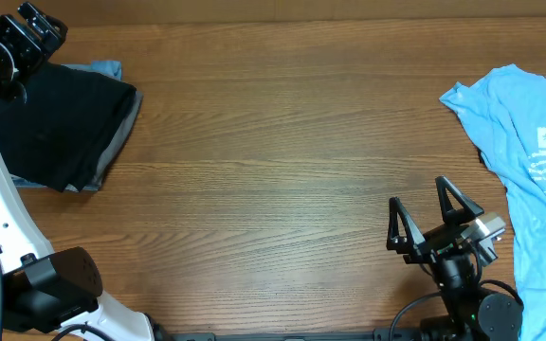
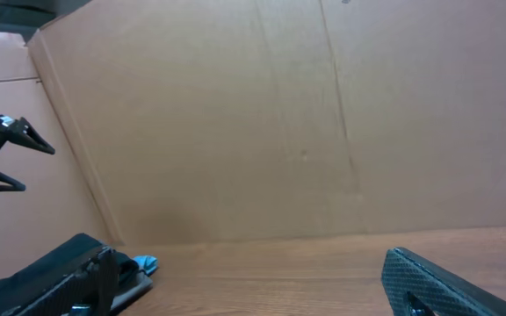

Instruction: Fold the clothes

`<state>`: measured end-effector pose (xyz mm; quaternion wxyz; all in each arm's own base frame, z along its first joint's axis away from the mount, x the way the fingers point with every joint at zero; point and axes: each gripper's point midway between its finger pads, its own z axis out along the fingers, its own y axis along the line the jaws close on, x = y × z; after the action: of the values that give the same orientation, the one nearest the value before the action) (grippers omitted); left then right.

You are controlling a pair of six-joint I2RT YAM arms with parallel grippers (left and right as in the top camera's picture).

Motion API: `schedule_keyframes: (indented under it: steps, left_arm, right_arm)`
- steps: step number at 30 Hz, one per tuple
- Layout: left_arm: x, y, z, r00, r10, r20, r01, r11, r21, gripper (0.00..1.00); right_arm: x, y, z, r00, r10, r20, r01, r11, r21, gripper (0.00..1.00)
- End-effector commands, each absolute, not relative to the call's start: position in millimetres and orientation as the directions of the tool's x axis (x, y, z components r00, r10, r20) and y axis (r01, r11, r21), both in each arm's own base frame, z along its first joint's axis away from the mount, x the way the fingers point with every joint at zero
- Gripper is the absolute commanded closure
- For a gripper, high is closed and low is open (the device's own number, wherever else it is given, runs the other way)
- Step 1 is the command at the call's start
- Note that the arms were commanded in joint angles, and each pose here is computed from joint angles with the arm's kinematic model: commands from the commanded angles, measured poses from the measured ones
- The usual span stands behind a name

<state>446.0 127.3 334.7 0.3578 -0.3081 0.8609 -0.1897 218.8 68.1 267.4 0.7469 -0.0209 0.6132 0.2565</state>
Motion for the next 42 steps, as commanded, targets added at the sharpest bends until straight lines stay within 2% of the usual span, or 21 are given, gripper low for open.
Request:
schedule_keyframes:
  steps: [1,4,9,15,42]
  left_arm:
    - [446,126,335,-0.552,-0.673,-0.493,-0.397,0.732,-0.555,0.00]
    - [446,126,335,-0.552,-0.673,-0.493,-0.397,0.732,-0.555,0.00]
    - [446,126,335,-0.552,-0.673,-0.493,-0.397,0.732,-0.555,0.00]
    - [446,126,335,-0.552,-0.673,-0.493,-0.397,0.732,-0.555,0.00]
    - [442,126,341,-0.542,-0.671,-0.507,-0.395,0.735,-0.551,0.00]
  right_arm:
    - [225,67,246,0.083,0.361,-0.929,-0.385,0.871,0.304,0.00]
    - [230,68,226,0.036,0.357,-0.933,-0.372,0.872,0.319,0.00]
    - [237,59,207,0.018,0.354,-0.935,-0.306,0.892,0.332,0.00]
    - [241,51,173,-0.093,0.344,-0.935,-0.218,0.909,0.356,0.00]
    - [241,51,171,-0.099,0.342,-0.934,-0.213,0.910,0.356,0.00]
